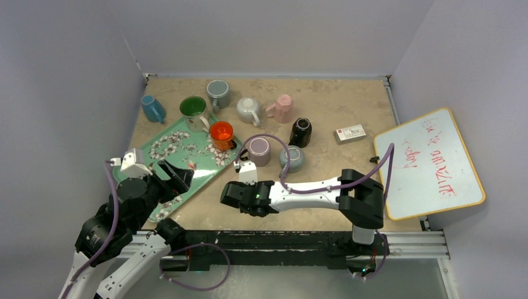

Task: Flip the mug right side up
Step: Turn over the cup at the center of the board.

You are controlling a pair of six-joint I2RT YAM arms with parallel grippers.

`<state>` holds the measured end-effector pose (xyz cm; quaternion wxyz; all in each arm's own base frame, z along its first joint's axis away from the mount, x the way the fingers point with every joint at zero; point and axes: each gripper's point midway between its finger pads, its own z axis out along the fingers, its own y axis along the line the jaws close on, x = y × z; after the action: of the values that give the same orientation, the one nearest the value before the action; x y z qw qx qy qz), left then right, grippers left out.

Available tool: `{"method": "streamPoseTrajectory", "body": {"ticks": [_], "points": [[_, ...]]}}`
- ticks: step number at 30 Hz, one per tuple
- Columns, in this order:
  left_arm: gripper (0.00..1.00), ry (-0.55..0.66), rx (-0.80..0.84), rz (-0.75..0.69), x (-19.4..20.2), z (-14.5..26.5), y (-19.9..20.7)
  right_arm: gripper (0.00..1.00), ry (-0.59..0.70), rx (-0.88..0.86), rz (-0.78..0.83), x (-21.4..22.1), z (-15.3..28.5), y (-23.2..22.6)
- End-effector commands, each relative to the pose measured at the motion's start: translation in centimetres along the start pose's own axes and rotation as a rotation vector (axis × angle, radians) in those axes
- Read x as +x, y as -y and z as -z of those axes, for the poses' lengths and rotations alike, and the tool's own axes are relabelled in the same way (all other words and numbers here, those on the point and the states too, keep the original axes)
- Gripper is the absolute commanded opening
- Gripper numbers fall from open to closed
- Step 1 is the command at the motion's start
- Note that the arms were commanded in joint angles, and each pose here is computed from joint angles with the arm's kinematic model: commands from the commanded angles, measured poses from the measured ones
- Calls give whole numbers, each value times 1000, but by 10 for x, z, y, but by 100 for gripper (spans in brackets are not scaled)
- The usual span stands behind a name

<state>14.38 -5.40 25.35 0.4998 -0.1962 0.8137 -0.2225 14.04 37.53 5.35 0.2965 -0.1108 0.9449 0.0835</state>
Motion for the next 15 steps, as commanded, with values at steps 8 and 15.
{"method": "streamPoseTrajectory", "body": {"ticks": [8, 15], "points": [[90, 2, 58, 18, -2, -4, 15, 32, 49, 62, -13, -16, -2, 8], [90, -20, 55, 9, 4, -7, 15, 0, 94, 13, -35, -23, 3, 7]]}}
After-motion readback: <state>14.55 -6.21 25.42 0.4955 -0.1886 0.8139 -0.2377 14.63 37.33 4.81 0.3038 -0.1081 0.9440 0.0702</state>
